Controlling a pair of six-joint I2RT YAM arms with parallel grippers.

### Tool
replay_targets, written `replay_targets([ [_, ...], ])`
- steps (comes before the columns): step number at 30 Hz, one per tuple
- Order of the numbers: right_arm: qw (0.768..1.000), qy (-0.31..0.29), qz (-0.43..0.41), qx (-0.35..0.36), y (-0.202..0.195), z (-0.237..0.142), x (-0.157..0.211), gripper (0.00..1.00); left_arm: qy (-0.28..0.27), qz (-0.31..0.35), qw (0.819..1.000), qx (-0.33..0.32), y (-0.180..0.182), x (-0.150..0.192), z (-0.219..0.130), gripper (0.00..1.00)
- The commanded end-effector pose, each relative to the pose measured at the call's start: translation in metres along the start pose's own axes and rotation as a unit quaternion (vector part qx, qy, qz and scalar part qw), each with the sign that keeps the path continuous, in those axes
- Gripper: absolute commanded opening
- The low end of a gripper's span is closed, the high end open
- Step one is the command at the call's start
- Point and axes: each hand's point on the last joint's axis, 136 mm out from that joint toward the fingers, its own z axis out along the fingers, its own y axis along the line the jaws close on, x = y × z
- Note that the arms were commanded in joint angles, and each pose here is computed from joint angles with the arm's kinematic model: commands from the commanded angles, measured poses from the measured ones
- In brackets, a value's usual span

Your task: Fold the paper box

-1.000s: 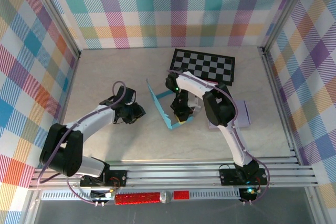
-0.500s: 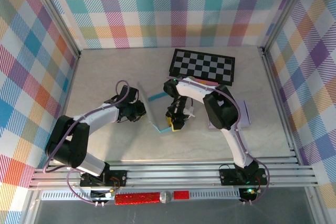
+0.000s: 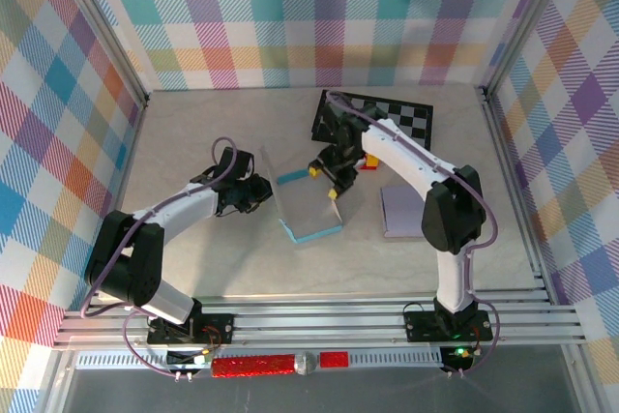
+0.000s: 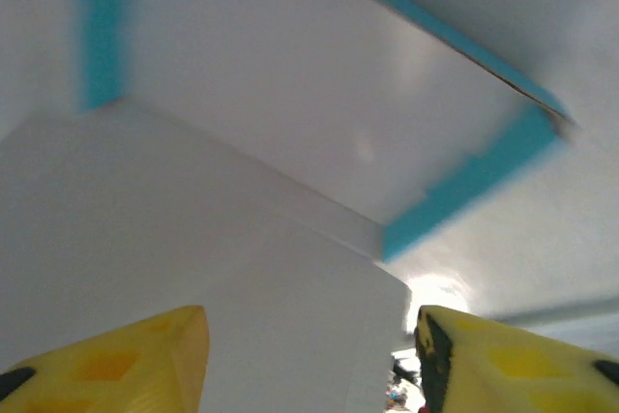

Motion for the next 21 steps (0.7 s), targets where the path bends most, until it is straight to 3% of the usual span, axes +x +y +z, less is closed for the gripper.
replay_targets([
  [1,0.95,-0.039,-0.296,-0.097,0.055,-0.024,0.011,0.55,-0.005,0.008,0.999,0.032,-0.017,-0.011,-0.005,0.26],
  [3,0.918,-0.036,-0.378,-0.118,0.062,-0.034,0.028,0.56,-0.007,0.012,0.999,0.044,-0.024,-0.015,-0.007,0.26],
  [6,0.893,-0.022,-0.428,-0.136,0.067,-0.042,0.047,0.6,-0.007,0.018,0.998,0.059,-0.033,-0.019,-0.009,0.27],
  [11,0.898,0.018,-0.424,-0.115,0.071,-0.03,0.057,0.61,-0.006,0.017,0.998,0.064,-0.037,-0.022,-0.007,0.27],
  [16,0.896,0.015,-0.433,-0.098,0.078,-0.024,0.064,0.61,-0.006,0.017,0.998,0.066,-0.039,-0.024,-0.005,0.26],
  [21,0.908,0.012,-0.417,-0.034,0.069,-0.007,0.057,0.54,-0.006,0.017,0.998,0.065,-0.04,-0.025,-0.004,0.26],
])
